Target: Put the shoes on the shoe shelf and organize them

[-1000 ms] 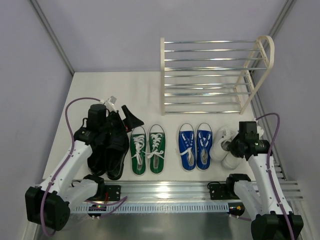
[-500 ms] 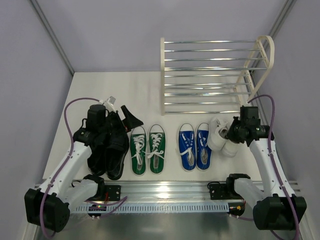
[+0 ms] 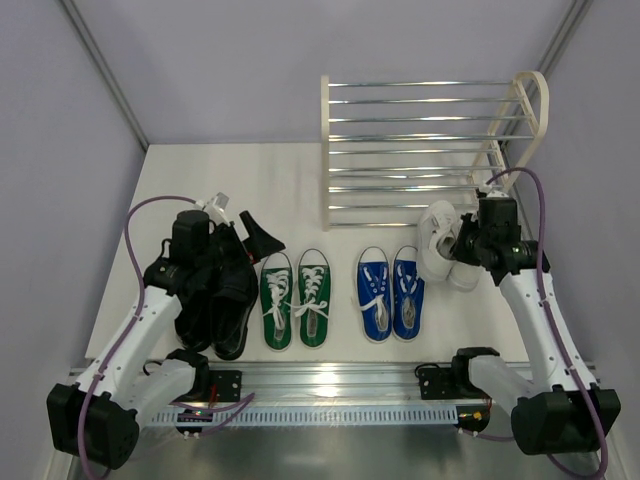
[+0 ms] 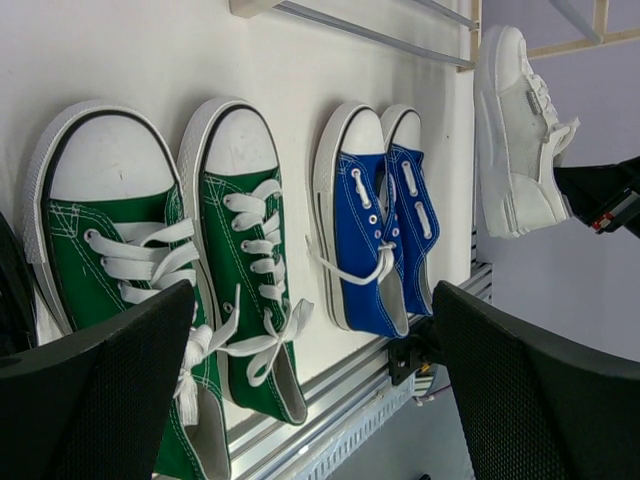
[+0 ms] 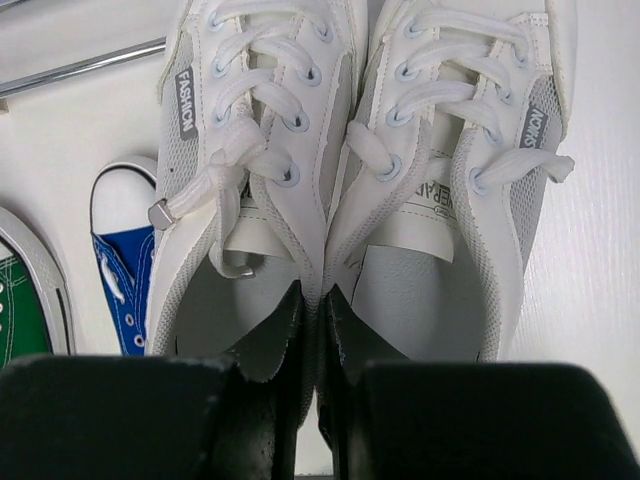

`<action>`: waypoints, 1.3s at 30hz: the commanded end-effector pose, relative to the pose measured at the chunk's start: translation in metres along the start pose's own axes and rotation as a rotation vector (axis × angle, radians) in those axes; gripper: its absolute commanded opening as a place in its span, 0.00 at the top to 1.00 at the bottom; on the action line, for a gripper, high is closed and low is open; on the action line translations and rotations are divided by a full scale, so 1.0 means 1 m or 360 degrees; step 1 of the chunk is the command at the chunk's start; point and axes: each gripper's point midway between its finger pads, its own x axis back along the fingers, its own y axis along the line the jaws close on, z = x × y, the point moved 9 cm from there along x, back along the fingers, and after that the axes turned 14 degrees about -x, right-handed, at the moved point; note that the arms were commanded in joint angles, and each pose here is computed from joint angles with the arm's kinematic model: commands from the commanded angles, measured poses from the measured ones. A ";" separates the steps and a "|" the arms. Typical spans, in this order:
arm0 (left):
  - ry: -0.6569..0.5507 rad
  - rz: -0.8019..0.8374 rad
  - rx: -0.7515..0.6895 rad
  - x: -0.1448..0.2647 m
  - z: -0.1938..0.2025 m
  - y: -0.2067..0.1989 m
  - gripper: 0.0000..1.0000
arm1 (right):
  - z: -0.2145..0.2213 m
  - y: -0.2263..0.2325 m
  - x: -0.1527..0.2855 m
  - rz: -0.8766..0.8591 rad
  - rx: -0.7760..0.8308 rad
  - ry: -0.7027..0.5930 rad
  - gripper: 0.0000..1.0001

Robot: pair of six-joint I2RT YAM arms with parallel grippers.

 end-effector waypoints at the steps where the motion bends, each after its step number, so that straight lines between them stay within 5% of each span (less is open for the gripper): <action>1: -0.0083 0.0033 -0.0068 0.004 -0.010 -0.007 0.00 | -0.039 0.030 -0.004 -0.0202 0.0149 -0.0322 0.96; 15: -0.0180 0.0018 -0.0132 0.012 -0.015 -0.010 0.00 | -0.062 0.054 -0.051 -0.0248 0.0428 -0.0841 0.96; 28: -0.0197 0.0007 -0.0140 0.014 -0.013 -0.009 0.00 | -0.091 0.074 -0.125 -0.0155 0.0503 -0.0953 0.96; 39: -0.0213 0.0001 -0.0154 0.017 -0.011 -0.009 0.00 | -0.110 0.075 -0.138 -0.0085 0.0509 -0.1120 0.96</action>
